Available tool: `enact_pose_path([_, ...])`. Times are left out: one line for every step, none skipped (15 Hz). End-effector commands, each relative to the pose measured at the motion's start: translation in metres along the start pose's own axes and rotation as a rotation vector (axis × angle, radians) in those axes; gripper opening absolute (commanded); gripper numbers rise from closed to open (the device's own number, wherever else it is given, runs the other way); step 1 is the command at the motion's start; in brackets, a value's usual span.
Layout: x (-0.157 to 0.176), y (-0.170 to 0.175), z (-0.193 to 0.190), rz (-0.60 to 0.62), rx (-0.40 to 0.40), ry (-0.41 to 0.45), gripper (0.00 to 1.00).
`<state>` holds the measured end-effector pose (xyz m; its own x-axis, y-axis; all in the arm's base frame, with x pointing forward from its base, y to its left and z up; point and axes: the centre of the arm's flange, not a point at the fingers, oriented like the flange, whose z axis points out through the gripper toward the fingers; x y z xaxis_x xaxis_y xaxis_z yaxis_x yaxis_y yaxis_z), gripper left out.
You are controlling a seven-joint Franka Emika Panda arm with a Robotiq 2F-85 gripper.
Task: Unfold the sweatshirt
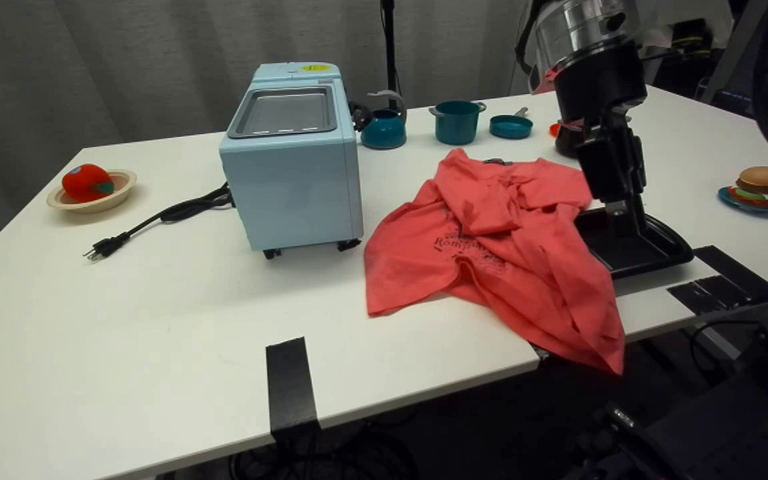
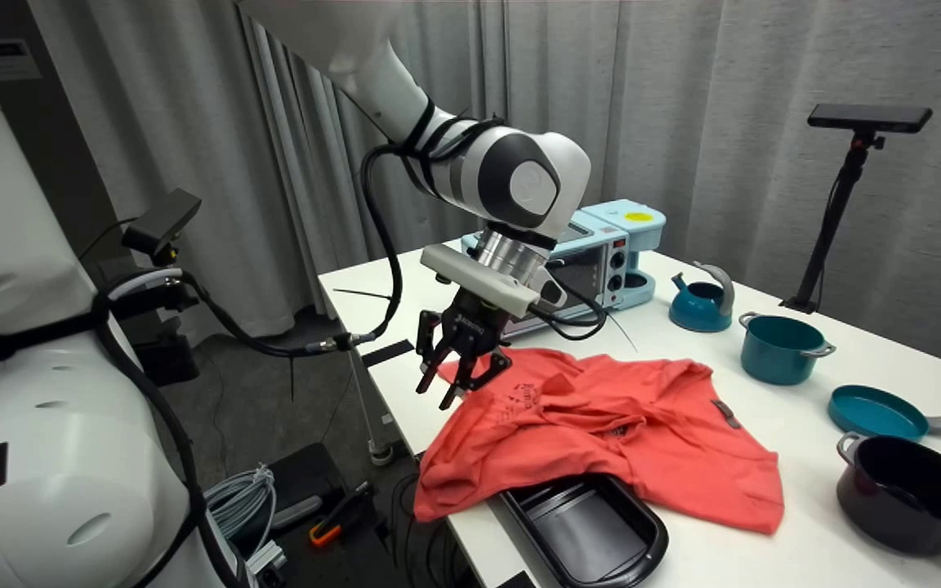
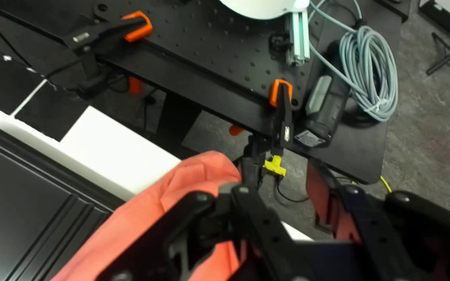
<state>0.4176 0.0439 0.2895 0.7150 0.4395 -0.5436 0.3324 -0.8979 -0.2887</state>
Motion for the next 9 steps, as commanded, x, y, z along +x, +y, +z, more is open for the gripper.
enact_pose_path([-0.009,0.013,-0.011,0.010,-0.054,-0.026,0.70])
enact_pose_path([-0.007,0.017,-0.018,0.030,-0.065,-0.005,0.79])
enact_pose_path([-0.006,0.021,-0.024,0.048,-0.078,0.016,0.85])
enact_pose_path([-0.004,0.027,-0.034,0.073,-0.095,0.049,0.94])
enact_pose_path([-0.003,0.033,-0.042,0.096,-0.120,0.078,0.99])
enact_pose_path([-0.002,0.039,-0.053,0.125,-0.156,0.118,1.00])
enact_pose_path([-0.001,0.045,-0.064,0.152,-0.183,0.156,1.00])
enact_pose_path([-0.001,0.051,-0.075,0.178,-0.211,0.195,1.00])
enact_pose_path([-0.001,0.056,-0.086,0.209,-0.240,0.234,1.00])
